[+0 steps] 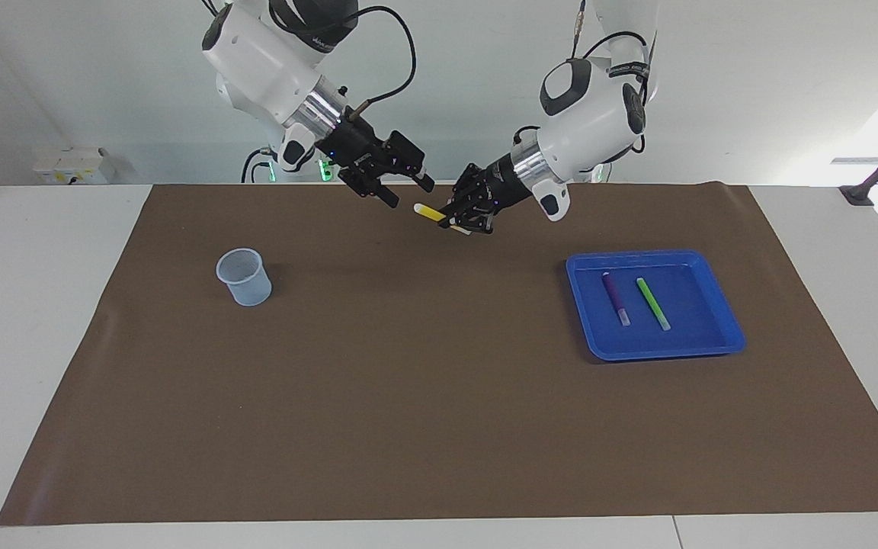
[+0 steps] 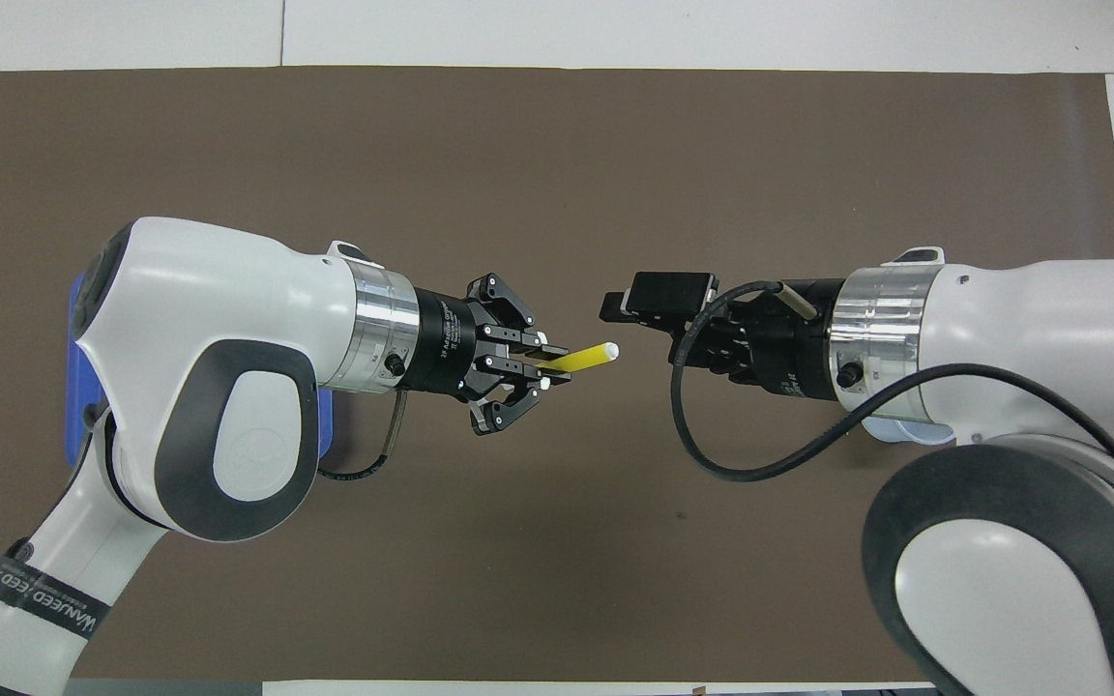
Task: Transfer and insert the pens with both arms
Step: 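Close the right gripper on the yellow pen tip held by the left gripper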
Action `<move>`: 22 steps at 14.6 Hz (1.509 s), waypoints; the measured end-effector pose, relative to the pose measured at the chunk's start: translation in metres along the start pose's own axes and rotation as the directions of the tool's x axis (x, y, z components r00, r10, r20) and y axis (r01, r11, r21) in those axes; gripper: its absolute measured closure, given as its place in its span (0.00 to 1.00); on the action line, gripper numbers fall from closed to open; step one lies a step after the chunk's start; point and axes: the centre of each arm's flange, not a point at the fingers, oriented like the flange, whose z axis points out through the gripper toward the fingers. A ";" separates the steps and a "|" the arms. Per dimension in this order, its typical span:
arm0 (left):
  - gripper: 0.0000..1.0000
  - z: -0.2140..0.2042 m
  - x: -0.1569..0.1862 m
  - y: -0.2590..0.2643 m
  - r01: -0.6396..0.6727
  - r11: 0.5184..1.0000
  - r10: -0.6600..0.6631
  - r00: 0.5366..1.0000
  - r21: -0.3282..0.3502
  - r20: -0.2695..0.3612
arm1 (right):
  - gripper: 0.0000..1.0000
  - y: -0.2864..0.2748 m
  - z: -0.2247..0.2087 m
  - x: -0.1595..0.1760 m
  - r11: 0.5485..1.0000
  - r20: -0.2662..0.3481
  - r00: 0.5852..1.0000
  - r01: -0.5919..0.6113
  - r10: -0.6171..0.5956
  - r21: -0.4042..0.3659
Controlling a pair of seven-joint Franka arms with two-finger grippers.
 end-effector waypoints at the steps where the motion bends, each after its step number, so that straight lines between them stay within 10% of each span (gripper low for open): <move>1: 0.83 -0.001 -0.001 -0.001 0.009 1.000 -0.009 1.000 -0.003 0.015 | 0.05 0.003 0.002 0.000 1.000 0.004 1.000 -0.004 0.004 -0.005; 22: 0.83 -0.005 -0.002 0.000 0.017 0.999 -0.016 0.999 -0.034 0.033 | 0.47 0.006 0.009 -0.002 1.000 -0.015 1.000 -0.006 0.006 -0.005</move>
